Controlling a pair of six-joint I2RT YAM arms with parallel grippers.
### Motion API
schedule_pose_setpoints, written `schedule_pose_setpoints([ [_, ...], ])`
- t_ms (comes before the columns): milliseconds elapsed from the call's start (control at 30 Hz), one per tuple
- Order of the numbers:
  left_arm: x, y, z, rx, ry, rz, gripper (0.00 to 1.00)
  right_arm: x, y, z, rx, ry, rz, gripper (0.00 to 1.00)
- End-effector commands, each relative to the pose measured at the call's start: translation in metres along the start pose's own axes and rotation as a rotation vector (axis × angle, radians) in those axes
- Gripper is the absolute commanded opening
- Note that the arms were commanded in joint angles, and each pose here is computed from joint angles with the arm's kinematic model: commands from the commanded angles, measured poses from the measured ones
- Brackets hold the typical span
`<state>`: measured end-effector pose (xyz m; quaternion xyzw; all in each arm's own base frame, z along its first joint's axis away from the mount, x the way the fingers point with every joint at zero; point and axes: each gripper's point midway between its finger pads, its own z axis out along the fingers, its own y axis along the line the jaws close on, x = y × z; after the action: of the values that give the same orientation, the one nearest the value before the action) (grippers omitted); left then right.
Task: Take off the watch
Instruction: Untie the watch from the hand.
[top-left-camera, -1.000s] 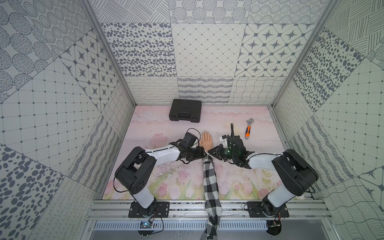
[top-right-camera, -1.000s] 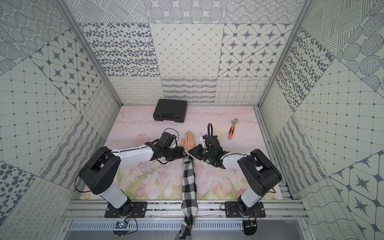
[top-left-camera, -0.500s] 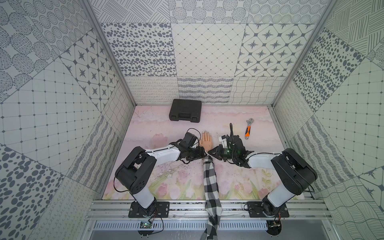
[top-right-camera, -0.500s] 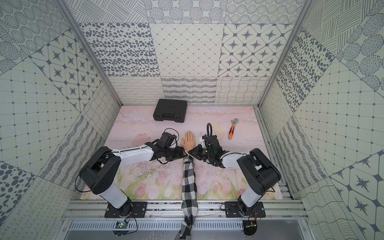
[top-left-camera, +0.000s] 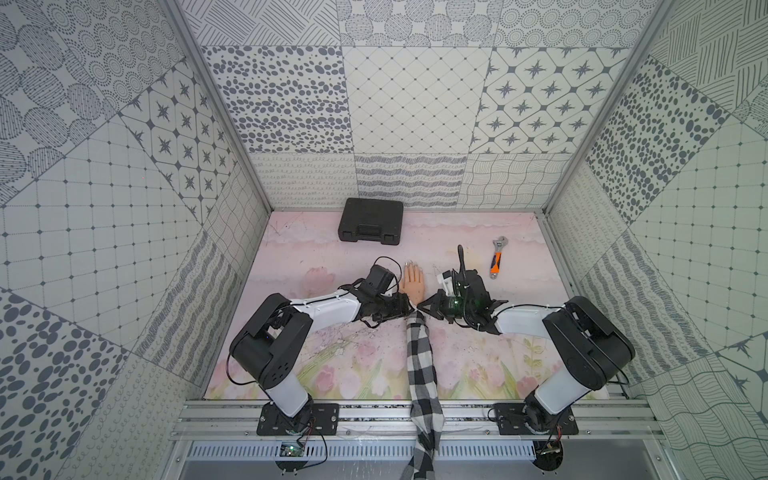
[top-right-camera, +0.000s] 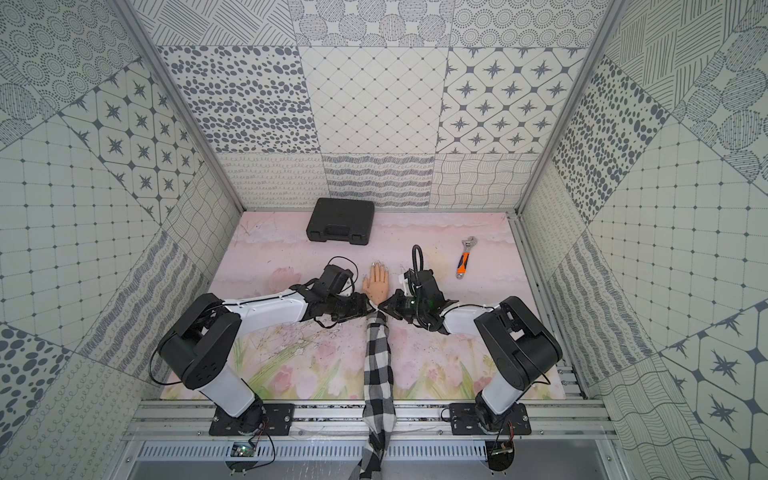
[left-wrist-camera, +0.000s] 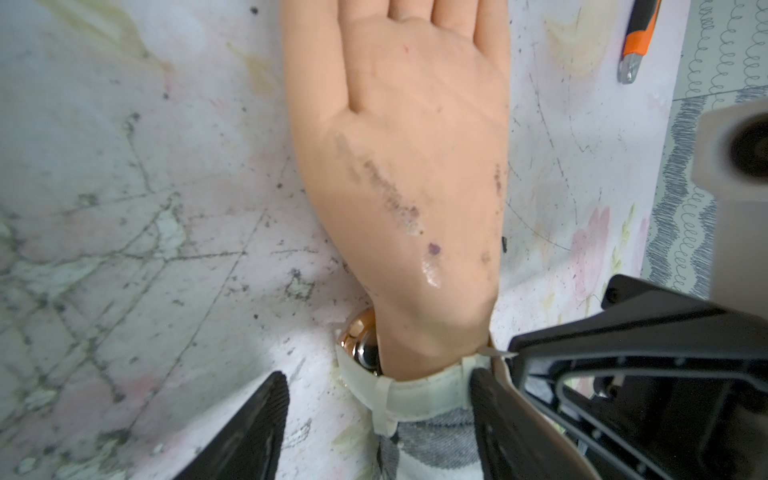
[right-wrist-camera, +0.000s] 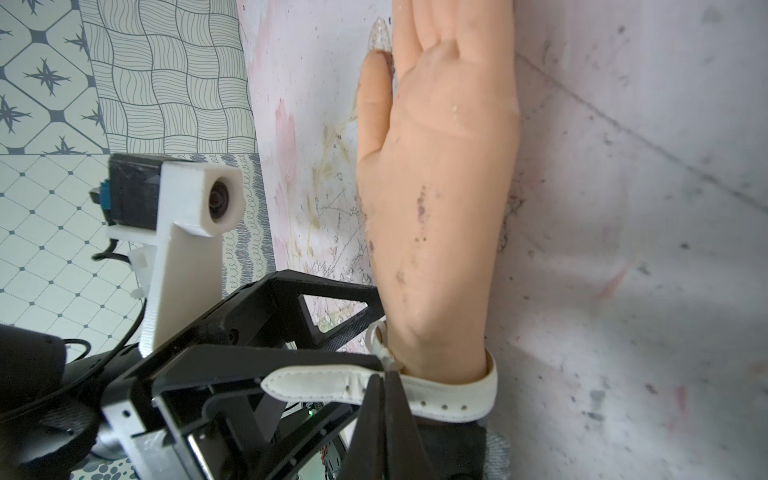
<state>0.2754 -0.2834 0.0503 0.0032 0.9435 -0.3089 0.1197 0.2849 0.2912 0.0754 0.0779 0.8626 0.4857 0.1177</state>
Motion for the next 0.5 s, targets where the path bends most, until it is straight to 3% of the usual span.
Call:
schedule_pose_setpoints([
  [0,0.001,0.014,-0.010,-0.098,0.004,-0.016,0.77,-0.002,0.006,0.000,-0.008,0.006,-0.009,0.00],
  [233,-0.029,0.032,-0.047,-0.209,-0.111,-0.043,0.94,-0.010,0.041,-0.008,-0.080,0.005,-0.029,0.00],
  [467,-0.040,0.042,-0.075,-0.266,-0.196,-0.061,0.98,-0.015,0.065,-0.015,-0.120,0.004,-0.049,0.00],
])
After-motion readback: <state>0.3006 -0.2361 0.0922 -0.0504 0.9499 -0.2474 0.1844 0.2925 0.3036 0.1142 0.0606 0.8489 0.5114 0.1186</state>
